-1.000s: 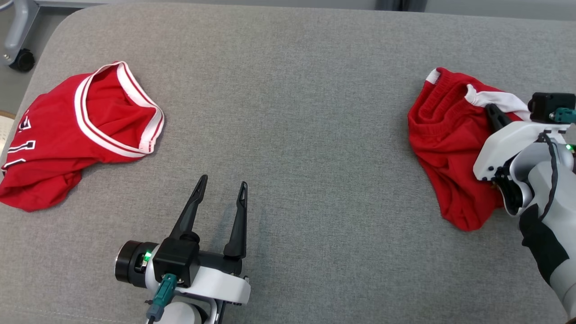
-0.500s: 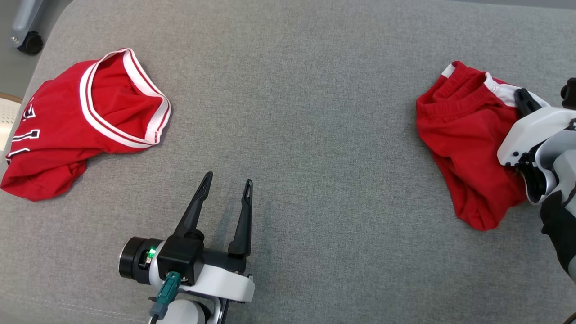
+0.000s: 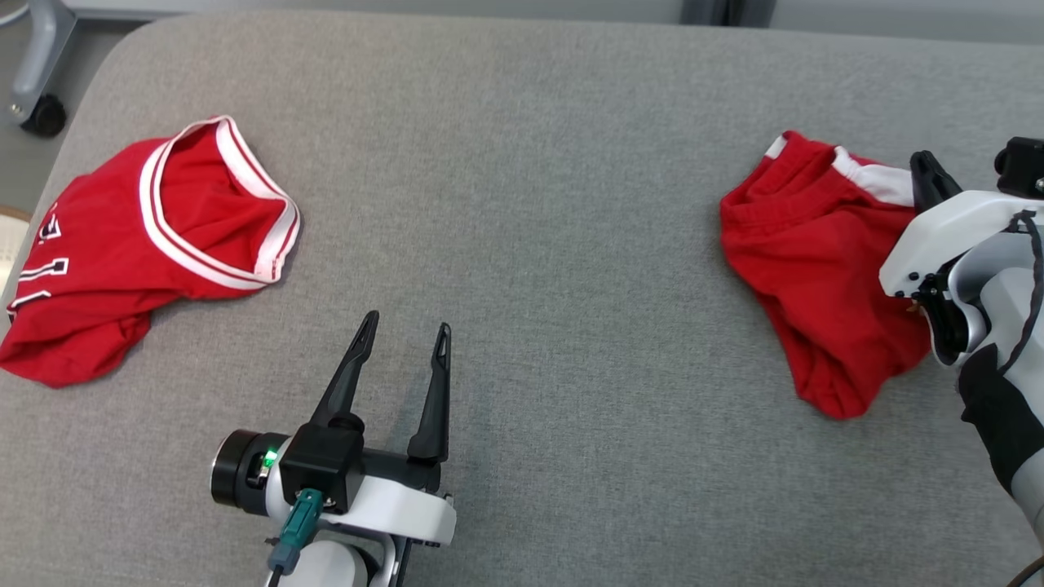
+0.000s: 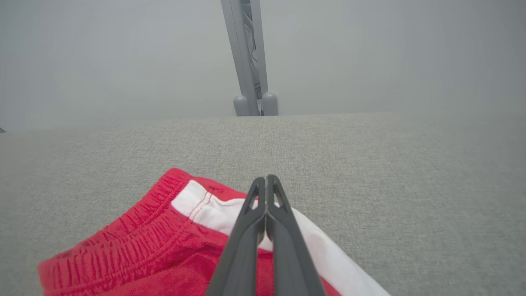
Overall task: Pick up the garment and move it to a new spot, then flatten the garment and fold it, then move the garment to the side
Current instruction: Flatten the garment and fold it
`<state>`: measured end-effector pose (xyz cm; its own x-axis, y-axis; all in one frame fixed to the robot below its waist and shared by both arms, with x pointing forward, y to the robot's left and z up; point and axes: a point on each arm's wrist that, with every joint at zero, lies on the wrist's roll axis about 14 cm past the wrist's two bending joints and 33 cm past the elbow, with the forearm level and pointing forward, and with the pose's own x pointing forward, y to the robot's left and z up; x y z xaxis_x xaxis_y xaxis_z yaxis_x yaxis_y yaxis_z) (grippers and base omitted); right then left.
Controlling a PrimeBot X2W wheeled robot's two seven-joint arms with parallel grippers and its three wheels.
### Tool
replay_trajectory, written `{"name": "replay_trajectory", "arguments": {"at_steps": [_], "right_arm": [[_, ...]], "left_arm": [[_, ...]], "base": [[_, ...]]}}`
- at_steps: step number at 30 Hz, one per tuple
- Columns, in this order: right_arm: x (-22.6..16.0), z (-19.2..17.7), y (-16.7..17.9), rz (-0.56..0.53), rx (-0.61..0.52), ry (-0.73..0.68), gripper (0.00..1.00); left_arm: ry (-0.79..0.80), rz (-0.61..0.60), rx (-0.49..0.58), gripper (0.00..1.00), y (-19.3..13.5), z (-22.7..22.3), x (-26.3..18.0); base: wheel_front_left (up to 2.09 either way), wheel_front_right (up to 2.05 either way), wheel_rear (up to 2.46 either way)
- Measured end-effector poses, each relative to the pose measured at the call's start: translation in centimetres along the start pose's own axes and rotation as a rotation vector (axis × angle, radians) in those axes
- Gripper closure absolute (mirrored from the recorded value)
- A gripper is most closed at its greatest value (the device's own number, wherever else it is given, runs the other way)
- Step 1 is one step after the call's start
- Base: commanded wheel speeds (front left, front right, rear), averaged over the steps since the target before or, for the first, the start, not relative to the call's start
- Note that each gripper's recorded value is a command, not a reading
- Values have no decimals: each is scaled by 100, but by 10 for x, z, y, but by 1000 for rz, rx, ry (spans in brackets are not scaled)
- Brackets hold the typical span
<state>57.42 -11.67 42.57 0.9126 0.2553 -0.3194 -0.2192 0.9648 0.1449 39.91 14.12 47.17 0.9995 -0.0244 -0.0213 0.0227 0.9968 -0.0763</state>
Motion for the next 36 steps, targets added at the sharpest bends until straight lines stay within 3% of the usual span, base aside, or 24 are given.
{"name": "replay_trajectory", "arguments": {"at_steps": [9, 14, 19, 27, 31, 36], "right_arm": [[-30, 49, 14, 39, 2, -148, 100], [-59, 82, 15, 64, -42, -268, 100], [-95, 94, 9, 53, -31, -372, 100], [-157, 71, 6, -15, -5, -479, 100], [-182, 48, 2, -72, 72, -484, 100], [-203, 29, 1, -99, 40, -464, 100]], "left_arm": [[-57, 0, 0, 0, -1, 20, -11], [-108, 6, 4, 0, 2, 37, -17], [-146, -14, 14, 0, -4, 49, -20], [-172, -50, 6, 0, -16, 58, -25], [-168, -62, -2, 0, -20, 56, -28], [-155, -58, -21, 0, -19, 53, -29]], "base": [[0, 0, 0], [0, 0, 0], [0, 0, 0], [0, 0, 0], [0, 0, 0], [0, 0, 0]]}}
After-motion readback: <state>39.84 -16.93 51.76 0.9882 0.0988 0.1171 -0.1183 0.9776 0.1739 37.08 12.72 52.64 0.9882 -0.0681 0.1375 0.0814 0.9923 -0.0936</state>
